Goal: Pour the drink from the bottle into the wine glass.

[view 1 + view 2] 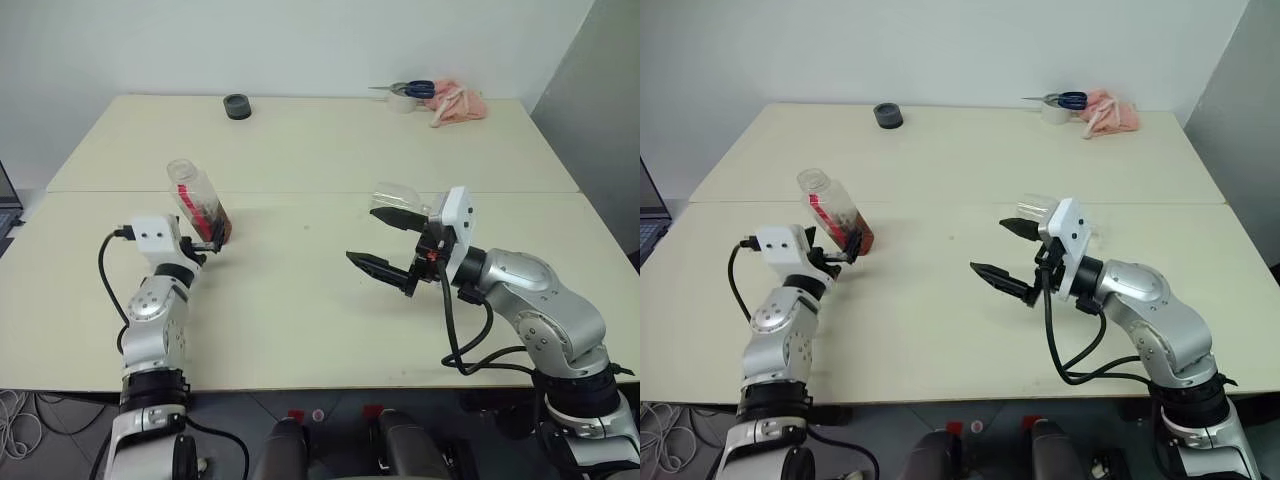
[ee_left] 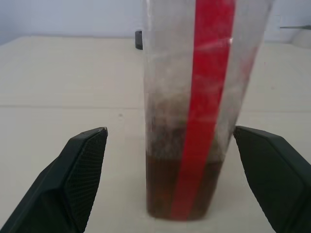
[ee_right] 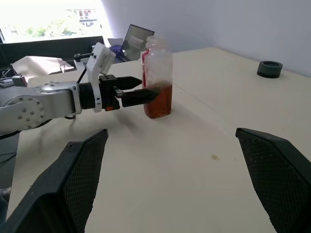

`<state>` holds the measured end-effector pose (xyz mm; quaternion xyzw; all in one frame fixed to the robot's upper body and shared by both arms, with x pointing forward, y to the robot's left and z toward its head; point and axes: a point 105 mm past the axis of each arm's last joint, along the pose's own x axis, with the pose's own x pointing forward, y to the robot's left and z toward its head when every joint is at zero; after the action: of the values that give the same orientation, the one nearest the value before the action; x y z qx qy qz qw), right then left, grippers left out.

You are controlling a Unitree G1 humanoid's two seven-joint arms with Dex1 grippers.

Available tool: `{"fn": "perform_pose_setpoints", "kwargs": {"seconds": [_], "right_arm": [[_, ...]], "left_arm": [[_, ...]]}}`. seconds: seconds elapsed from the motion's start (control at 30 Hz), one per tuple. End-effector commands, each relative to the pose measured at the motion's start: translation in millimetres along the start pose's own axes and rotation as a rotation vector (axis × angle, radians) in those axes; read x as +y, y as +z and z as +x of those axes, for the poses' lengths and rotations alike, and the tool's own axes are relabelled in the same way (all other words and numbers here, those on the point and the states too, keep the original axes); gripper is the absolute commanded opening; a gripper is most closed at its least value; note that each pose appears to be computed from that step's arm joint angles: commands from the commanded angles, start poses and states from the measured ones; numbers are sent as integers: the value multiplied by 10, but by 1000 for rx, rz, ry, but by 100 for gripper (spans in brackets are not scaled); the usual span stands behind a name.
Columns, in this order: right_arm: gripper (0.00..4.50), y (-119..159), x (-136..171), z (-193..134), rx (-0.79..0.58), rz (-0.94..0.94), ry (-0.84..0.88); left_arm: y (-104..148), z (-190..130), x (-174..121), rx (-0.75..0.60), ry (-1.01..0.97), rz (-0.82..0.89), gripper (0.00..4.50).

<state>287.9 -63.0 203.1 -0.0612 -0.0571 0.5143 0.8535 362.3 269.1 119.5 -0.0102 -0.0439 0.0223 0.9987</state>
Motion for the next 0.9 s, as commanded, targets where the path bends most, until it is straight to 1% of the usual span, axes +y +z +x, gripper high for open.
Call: {"fn": "perform_pose_setpoints", "kwargs": {"seconds": [0.03,0.17,0.27,0.33,0.37,0.43,0.53,0.63,0.77,0.9], "right_arm": [[450,82,22,-41,-27,-29,-15],[450,5,-21,-125,20,-22,-54],[450,-53,-303,-199,160,-124,-161],[450,-71,-449,-227,236,-182,-179],[450,-81,-512,-238,274,-219,-171],[450,-114,-731,-260,368,-302,-171],[450,-201,-956,-289,489,-394,-142],[450,-275,-1121,-289,567,-448,-110],[450,-476,-1447,-243,659,-470,-140],[450,-509,-1608,-161,686,-516,-148]], "left_arm": [[104,-108,-9,-23,18,-11,445],[-38,-370,-153,54,-36,-20,445],[-89,-604,-518,129,-257,64,445],[-96,-724,-785,177,-436,118,445],[-67,-771,-900,187,-518,140,445],[90,-816,-1105,172,-681,175,445],[255,-825,-1249,151,-811,214,445],[334,-803,-1310,151,-867,240,445],[445,-770,-1430,117,-890,220,445],[438,-808,-1480,114,-891,206,445]]}}
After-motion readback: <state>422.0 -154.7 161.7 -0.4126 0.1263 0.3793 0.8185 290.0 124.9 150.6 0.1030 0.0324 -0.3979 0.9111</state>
